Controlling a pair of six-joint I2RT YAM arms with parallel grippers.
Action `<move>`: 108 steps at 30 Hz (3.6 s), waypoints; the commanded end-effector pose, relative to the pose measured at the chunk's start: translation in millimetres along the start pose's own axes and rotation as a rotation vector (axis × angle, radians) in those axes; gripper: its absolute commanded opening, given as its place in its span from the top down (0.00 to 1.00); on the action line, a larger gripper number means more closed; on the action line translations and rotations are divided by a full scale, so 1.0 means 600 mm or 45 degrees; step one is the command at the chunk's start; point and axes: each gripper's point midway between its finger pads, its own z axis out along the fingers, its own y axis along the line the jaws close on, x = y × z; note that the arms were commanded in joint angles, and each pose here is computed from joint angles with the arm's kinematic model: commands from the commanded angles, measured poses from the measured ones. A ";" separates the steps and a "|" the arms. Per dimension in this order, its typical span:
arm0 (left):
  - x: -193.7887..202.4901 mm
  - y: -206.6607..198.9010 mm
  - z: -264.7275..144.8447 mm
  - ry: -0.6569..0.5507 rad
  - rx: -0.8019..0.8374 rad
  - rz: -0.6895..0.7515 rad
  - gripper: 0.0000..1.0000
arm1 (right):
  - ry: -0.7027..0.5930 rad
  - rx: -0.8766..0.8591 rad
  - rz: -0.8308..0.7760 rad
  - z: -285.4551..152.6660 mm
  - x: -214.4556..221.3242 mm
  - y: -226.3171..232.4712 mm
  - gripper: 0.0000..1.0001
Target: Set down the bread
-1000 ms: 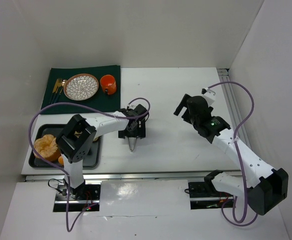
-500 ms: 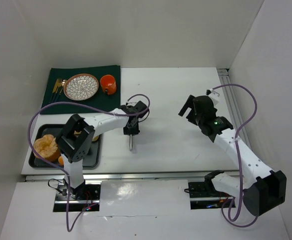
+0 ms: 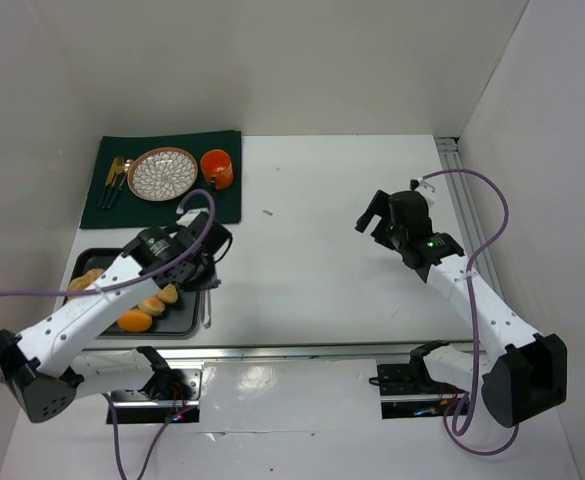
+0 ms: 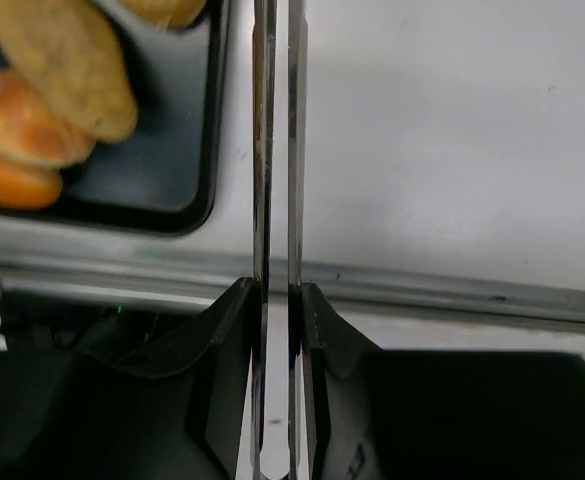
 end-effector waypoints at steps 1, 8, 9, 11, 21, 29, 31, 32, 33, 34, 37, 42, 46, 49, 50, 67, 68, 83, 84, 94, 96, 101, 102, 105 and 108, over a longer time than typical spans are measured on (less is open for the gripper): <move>0.075 0.059 -0.026 0.197 -0.126 -0.099 0.64 | -0.057 -0.076 -0.014 0.003 -0.021 0.019 0.01; 0.140 0.056 -0.040 0.329 -0.012 -0.369 0.56 | -0.057 -0.068 -0.039 0.008 -0.028 0.004 0.01; 0.146 0.056 -0.037 0.348 -0.021 -0.384 0.53 | -0.062 -0.058 -0.042 0.009 -0.032 -0.002 0.01; 0.152 0.056 -0.038 0.360 -0.016 -0.415 0.52 | -0.048 -0.075 -0.046 0.011 -0.028 -0.003 0.01; 0.131 0.052 -0.055 0.288 0.047 -0.538 0.48 | -0.038 -0.096 -0.034 0.009 -0.027 -0.012 0.01; 0.038 0.055 -0.089 0.028 0.072 -0.519 0.52 | -0.039 -0.114 -0.038 0.006 -0.031 -0.011 0.01; 0.010 0.055 -0.103 -0.048 0.080 -0.491 0.52 | -0.033 -0.123 -0.038 0.007 -0.032 -0.007 0.01; 0.001 0.057 -0.101 -0.064 0.060 -0.488 0.52 | -0.032 -0.123 -0.038 0.007 -0.032 -0.007 0.01; -0.006 0.061 -0.104 -0.092 0.055 -0.478 0.52 | -0.026 -0.133 -0.039 0.006 -0.030 -0.004 0.01; -0.011 0.067 -0.097 -0.088 0.021 -0.474 0.52 | -0.016 -0.126 -0.040 0.010 -0.027 -0.006 0.01; -0.007 0.089 -0.072 -0.056 -0.079 -0.481 0.49 | -0.016 -0.126 -0.040 0.010 -0.027 -0.006 0.01; 0.002 0.123 -0.048 -0.007 -0.176 -0.515 0.46 | -0.007 -0.119 -0.041 0.010 -0.024 -0.008 0.01; -0.001 0.122 -0.034 0.023 -0.152 -0.484 0.43 | -0.007 -0.119 -0.041 0.010 -0.024 -0.008 0.01; 0.000 0.114 -0.015 0.055 -0.096 -0.457 0.43 | 0.003 -0.112 -0.042 0.013 -0.021 -0.010 0.01; 0.002 0.109 -0.012 0.064 -0.075 -0.446 0.43 | -0.007 -0.119 -0.041 0.012 -0.027 -0.006 0.01; 0.012 0.118 0.059 0.129 -0.074 -0.499 0.44 | 0.026 -0.125 -0.044 0.022 -0.018 -0.005 0.01; 0.011 0.122 0.060 0.127 -0.078 -0.498 0.47 | 0.016 -0.132 -0.031 0.020 -0.024 0.001 0.01; -0.139 0.140 -0.054 -0.200 -0.084 -0.468 0.62 | 0.043 -0.156 -0.021 0.028 -0.023 0.012 0.01; -0.167 0.131 -0.059 -0.254 -0.054 -0.464 0.62 | 0.053 -0.149 -0.021 0.032 -0.020 0.010 0.01; -0.377 0.137 0.025 -0.429 -0.066 -0.499 0.59 | 0.070 -0.165 -0.018 0.037 -0.016 0.020 0.01; -0.403 0.152 0.075 -0.394 -0.110 -0.528 0.59 | 0.052 -0.161 -0.017 0.037 -0.024 0.022 0.01; -0.437 0.152 0.150 -0.322 -0.021 -0.558 0.54 | 0.071 -0.144 -0.014 0.044 -0.015 0.021 0.01; -0.439 0.159 0.162 -0.302 -0.021 -0.572 0.53 | 0.071 -0.144 -0.014 0.044 -0.015 0.021 0.01; -0.444 0.159 0.208 -0.236 0.004 -0.571 0.46 | 0.100 -0.134 -0.024 0.053 -0.003 0.020 0.01; -0.439 0.164 0.235 -0.189 0.003 -0.565 0.38 | 0.115 -0.122 -0.025 0.061 0.000 0.020 0.01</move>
